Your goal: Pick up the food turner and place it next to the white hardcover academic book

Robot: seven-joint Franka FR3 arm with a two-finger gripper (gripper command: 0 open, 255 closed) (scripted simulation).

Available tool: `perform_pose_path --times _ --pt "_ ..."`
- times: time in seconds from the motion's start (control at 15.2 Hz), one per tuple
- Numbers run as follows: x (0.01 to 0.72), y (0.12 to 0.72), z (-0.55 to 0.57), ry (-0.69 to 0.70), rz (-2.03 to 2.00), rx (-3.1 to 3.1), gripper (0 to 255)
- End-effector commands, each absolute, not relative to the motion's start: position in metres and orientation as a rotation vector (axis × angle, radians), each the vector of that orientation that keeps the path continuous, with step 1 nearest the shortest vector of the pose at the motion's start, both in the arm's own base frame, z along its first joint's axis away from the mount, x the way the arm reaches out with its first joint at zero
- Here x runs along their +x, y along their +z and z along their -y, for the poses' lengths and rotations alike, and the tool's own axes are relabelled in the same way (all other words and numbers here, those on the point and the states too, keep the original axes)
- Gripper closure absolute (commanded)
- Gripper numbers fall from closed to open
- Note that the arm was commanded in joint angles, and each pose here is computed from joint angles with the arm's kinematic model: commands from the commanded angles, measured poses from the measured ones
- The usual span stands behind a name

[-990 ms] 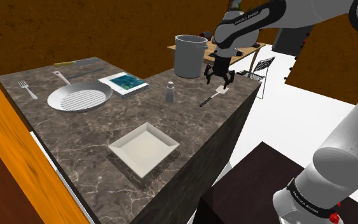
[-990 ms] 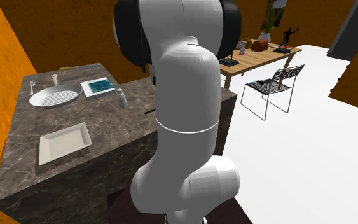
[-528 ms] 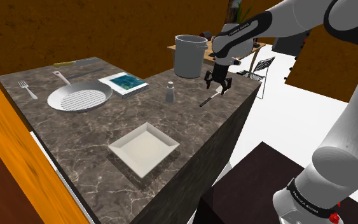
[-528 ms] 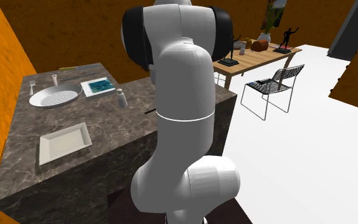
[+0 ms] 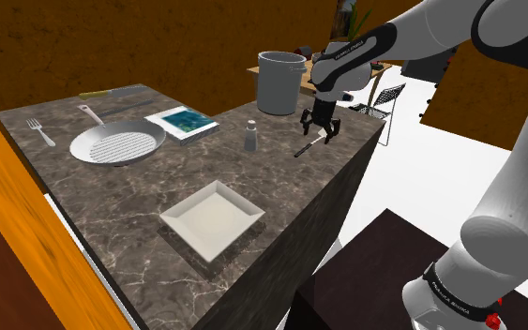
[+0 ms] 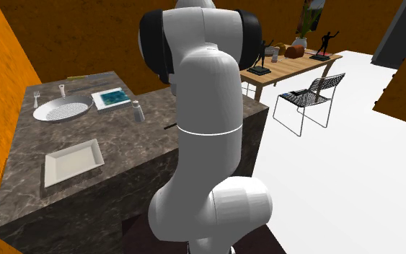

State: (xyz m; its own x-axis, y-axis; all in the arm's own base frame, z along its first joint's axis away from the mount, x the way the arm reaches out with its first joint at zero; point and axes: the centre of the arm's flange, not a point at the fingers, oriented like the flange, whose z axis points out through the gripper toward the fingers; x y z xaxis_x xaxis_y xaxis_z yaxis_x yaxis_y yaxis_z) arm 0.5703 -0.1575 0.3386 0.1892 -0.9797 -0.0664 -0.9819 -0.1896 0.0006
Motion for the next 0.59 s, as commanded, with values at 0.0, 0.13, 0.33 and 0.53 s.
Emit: perform_pose_path --times 0.0,0.13,0.33,0.53 --pt "0.5703 0.3385 0.1575 0.08 -1.972 -2.39 0" --pt "0.5703 0.3385 0.1575 0.08 -1.972 -2.39 0" --pt "0.5703 0.3385 0.1575 0.08 -1.972 -2.39 255" --pt "0.5703 0.3385 0.1575 0.08 -1.972 -2.39 255"
